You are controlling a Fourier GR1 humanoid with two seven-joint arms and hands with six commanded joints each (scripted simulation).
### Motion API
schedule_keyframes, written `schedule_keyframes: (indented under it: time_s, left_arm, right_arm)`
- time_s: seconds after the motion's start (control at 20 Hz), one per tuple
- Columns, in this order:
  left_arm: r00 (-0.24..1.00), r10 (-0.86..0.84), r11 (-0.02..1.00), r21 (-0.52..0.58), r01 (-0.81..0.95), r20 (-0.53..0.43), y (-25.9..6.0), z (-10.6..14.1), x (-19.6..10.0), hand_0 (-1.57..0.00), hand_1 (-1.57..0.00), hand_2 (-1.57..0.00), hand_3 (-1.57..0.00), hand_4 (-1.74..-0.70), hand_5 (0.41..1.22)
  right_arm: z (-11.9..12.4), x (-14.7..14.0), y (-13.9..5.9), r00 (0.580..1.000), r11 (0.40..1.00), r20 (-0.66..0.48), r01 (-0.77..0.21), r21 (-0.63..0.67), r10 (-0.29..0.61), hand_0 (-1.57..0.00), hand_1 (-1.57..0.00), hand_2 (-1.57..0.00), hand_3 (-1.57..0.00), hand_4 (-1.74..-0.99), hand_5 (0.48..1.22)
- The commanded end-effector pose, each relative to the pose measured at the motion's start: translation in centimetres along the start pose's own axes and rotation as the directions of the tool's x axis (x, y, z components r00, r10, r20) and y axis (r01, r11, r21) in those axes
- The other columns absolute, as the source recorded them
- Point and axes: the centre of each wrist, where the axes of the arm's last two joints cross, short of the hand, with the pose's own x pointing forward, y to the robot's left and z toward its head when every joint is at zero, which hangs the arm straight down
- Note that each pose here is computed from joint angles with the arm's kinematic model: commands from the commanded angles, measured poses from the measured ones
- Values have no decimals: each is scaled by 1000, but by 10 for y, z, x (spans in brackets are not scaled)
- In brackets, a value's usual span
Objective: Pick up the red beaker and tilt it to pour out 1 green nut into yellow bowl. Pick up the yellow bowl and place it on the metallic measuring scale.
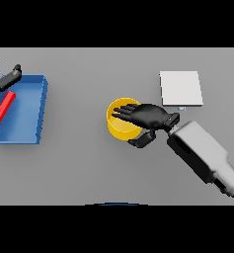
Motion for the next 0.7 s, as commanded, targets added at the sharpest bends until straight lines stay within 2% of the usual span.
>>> schedule_keyframes:
  time_s: [0.0,0.1,0.4,0.55,0.65]
  left_arm:
    - [1000,0,1000,8,0,-4,4,-1,1,1,1,1,1,-798,723]
    - [1000,-4,1000,5,4,-1,3,2,-2,1,1,1,1,-795,723]
    - [1000,-7,1000,4,7,-2,1,3,4,1,1,1,1,-793,729]
    - [1000,-7,1000,3,7,-1,-4,6,6,1,1,1,1,-793,732]
    - [1000,-2,1000,0,2,-9,-4,4,6,1,1,1,1,-796,730]
  right_arm:
    - [1,-1,0,1000,1000,11,-4,18,4,1,1,1,1,-1273,687]
    - [-3,-3,7,1000,999,2,5,36,-5,1,1,1,1,-1277,696]
    - [-10,-7,9,999,999,48,10,44,-13,1,1,-15,-42,-1289,721]
    - [-12,-6,14,999,998,29,33,49,-34,1,-14,-84,-121,-1333,800]
    - [-12,-6,11,999,998,30,25,51,-26,-173,-145,-204,-243,-1396,875]
